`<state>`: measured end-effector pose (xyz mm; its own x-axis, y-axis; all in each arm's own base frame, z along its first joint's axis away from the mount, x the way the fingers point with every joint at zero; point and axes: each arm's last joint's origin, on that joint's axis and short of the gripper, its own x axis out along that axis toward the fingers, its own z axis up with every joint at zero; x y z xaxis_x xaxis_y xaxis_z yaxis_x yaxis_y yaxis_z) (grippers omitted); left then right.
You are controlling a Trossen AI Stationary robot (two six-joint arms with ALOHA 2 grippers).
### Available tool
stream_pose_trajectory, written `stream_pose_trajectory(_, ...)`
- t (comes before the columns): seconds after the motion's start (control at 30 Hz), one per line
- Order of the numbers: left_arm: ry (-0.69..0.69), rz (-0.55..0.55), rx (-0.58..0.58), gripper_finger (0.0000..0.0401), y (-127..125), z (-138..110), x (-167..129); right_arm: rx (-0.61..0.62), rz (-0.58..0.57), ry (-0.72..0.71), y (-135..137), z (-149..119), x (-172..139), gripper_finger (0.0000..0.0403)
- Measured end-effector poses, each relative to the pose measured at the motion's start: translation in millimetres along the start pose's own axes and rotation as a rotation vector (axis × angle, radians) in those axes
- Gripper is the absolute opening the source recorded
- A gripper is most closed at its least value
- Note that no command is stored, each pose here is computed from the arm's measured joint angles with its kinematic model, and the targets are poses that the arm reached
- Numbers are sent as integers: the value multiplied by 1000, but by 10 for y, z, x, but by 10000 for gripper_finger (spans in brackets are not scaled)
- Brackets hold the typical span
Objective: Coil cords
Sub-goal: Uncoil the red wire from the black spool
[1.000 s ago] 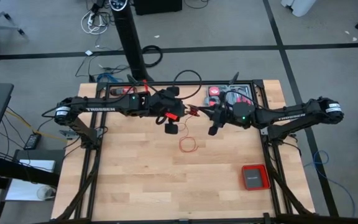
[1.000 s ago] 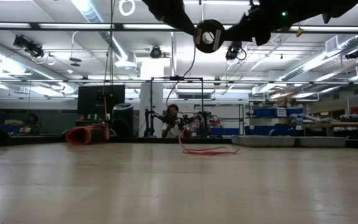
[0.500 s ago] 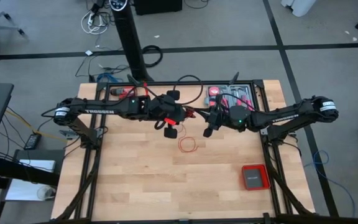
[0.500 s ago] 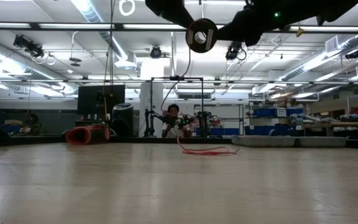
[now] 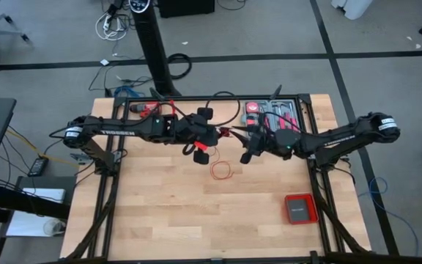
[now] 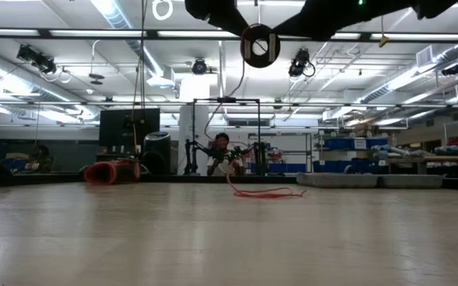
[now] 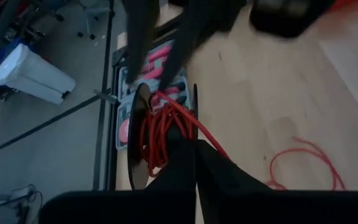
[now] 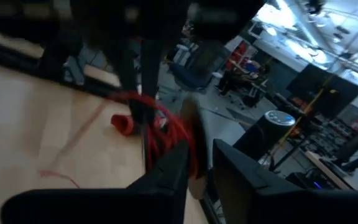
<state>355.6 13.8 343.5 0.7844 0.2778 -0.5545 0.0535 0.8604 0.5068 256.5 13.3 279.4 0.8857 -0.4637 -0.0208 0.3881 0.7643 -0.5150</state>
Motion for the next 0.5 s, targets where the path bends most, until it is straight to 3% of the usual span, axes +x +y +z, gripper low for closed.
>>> stream_pose_trajectory(0.2, 26, -18, 1, 1, -27, -22, -3, 56, -58, -49, -86, 182, -232, 102)
stream_pose_trajectory(0.5, 47, -40, -12, 0, -72, -32, -14, 150, -81, -40, -164, 289, -522, 101)
